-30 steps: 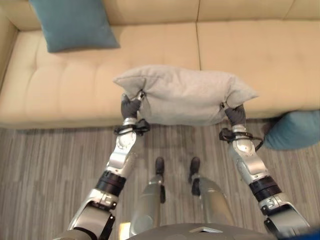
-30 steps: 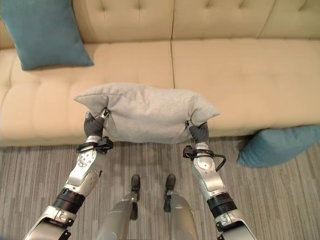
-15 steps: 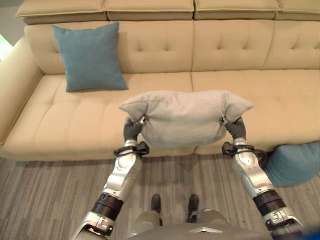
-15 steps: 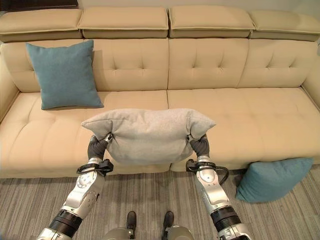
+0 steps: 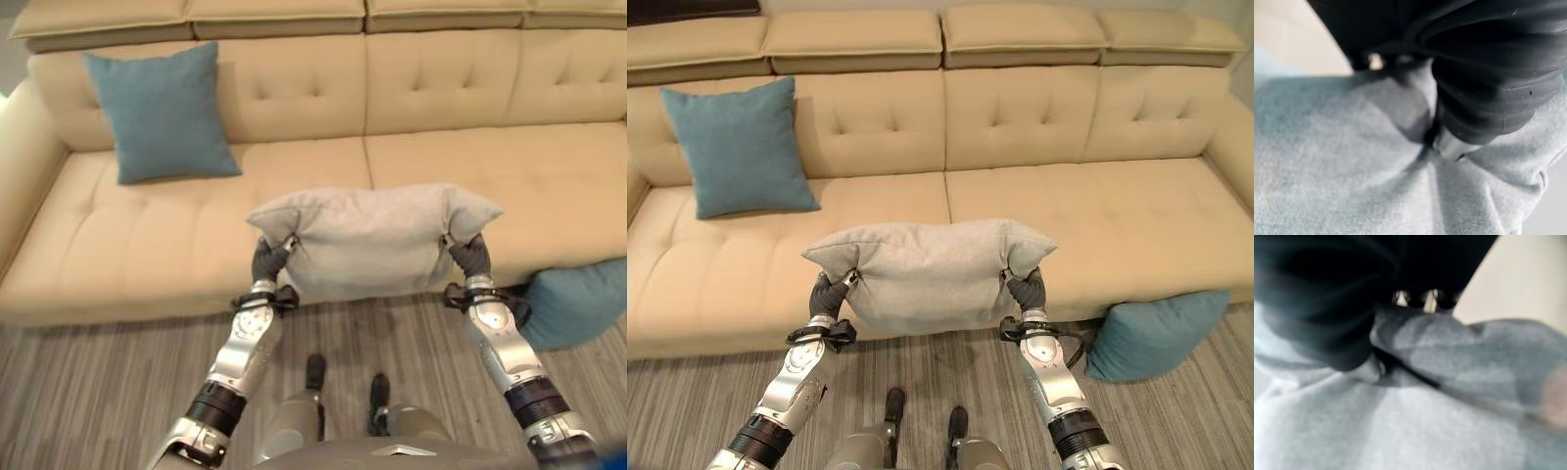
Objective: Pick up all the scattered cushions and arrange them neatly on the sofa.
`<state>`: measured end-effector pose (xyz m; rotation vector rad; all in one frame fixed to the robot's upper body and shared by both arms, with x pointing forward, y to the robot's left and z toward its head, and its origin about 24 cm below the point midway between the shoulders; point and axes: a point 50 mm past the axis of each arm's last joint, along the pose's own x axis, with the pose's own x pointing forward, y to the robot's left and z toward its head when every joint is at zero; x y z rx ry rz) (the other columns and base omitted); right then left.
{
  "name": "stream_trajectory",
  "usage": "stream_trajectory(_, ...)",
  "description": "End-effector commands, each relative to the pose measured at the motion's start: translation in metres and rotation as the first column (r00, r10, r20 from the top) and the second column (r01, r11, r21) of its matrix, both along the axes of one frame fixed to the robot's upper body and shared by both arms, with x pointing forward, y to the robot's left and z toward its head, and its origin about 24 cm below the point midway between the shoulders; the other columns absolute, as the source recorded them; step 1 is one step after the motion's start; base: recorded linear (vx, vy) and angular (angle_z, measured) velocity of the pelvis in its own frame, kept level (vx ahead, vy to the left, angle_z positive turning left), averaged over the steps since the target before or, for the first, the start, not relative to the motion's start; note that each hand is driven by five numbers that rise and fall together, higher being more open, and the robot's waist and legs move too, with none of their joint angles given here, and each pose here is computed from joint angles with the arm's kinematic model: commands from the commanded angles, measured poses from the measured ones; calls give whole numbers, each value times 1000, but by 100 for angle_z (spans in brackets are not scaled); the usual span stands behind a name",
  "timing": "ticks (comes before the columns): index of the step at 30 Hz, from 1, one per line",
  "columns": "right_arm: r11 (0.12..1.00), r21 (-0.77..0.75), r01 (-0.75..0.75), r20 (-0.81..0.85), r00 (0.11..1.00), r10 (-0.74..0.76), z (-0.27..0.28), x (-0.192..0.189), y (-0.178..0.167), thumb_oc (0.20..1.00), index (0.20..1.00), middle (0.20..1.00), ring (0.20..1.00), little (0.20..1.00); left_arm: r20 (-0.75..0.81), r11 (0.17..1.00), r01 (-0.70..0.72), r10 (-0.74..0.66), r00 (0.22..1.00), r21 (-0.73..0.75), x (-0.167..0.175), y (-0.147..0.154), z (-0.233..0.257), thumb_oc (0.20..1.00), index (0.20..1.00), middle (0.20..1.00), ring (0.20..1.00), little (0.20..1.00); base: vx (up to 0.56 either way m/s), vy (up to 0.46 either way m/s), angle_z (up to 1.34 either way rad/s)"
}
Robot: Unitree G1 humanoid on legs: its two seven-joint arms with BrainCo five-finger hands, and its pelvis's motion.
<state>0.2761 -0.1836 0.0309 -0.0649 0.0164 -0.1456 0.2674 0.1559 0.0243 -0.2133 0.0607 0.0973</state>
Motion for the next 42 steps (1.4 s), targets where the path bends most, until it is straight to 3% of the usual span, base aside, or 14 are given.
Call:
stream_trajectory(1,986,-12,-166,263,951,163,53,16,35,200,200,200,200,200,247,998,64,-65,967,12,10,-6,46,200,200,200,200,200,118,173,-77)
stream_trajectory(11,967,-50,-251,299,920,254,68,24,47,200,200,200,200,200,266,996,83,-84,960,15,9,-1,47,200,200,200,200,200,246,-23,-44)
stream_trajectory(19,988,-63,-140,256,955,151,52,8,10,200,200,200,200,200,237,982,183,-167,957,-46,5,-25,38,200,200,200,200,200,231,-263,68)
stream_trajectory(28,997,-43,-68,241,968,76,48,7,-4,200,200,200,200,200,223,979,205,-198,955,-7,11,-30,39,200,200,200,200,200,176,-63,23)
stream_trajectory(42,993,-55,-104,244,963,114,49,9,8,200,200,200,200,200,222,981,188,-193,956,44,6,-17,38,200,200,200,200,200,147,126,-10)
